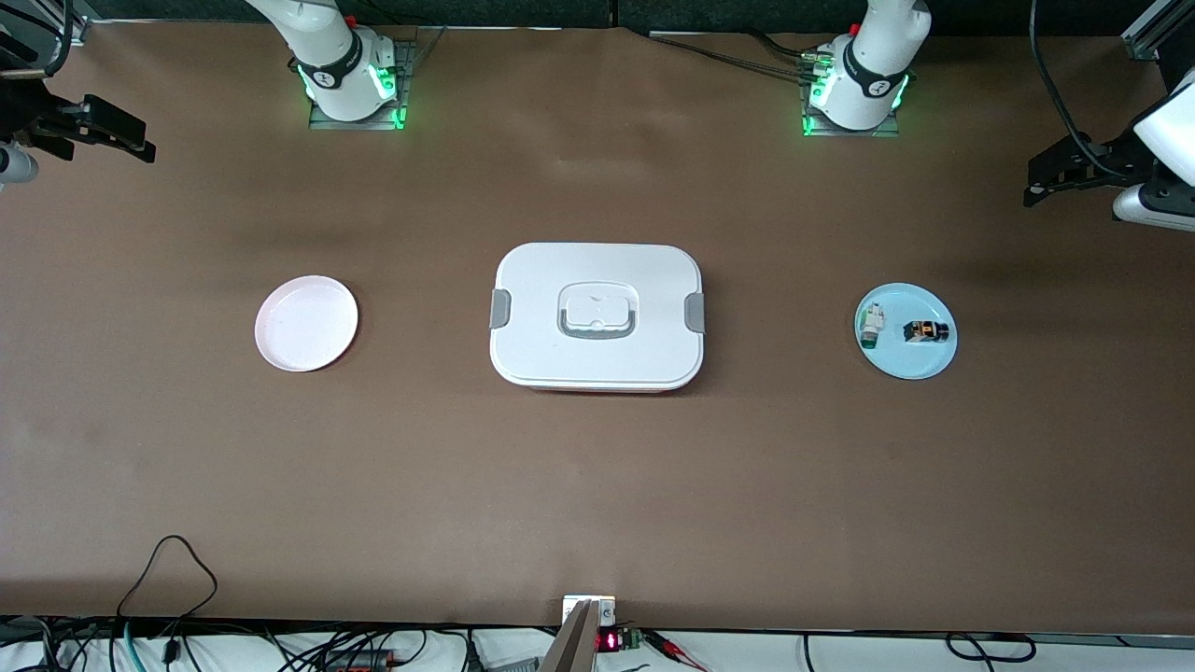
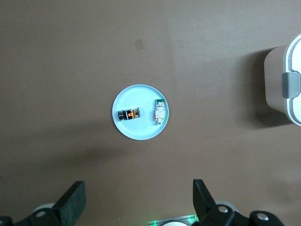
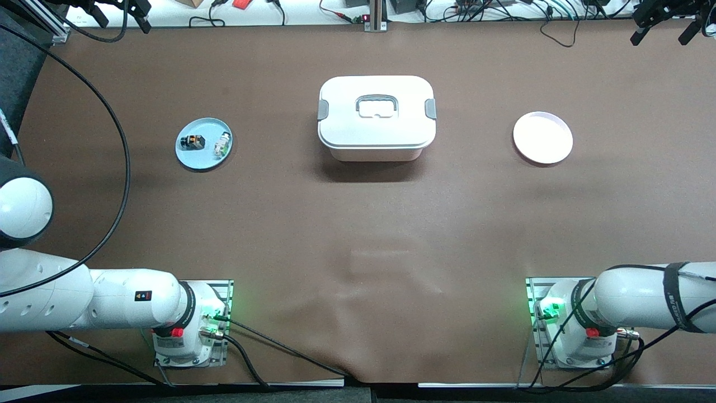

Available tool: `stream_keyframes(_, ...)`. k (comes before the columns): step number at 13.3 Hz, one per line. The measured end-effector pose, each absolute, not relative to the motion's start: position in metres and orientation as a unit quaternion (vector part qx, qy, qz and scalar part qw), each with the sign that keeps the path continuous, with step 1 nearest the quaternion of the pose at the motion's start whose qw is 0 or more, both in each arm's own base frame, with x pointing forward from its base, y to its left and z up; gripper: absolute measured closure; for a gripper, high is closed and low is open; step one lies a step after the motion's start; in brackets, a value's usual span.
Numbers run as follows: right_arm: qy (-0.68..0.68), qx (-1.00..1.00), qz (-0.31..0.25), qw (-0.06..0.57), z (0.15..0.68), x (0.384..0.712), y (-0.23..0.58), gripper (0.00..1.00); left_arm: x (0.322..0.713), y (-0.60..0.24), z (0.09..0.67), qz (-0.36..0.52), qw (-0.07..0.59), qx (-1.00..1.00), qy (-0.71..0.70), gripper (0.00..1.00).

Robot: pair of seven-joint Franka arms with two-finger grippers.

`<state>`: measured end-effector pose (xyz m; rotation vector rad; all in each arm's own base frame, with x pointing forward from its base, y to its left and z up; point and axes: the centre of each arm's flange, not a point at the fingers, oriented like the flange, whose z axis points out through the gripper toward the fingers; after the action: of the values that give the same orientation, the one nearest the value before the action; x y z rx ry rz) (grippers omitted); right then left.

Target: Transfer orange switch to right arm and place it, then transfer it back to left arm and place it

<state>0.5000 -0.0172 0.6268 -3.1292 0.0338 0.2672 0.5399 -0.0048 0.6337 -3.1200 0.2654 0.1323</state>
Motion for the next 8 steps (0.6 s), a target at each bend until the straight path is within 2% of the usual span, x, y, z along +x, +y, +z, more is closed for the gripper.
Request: stream_keyframes(8, 0.011, -0.996, 0.086, 0.0, 0.6268, 0.4999, -0.0172, 0.0, 0.5401, -0.0059, 0.6334, 0.042, -0.004, -0.996, 0.085, 0.0)
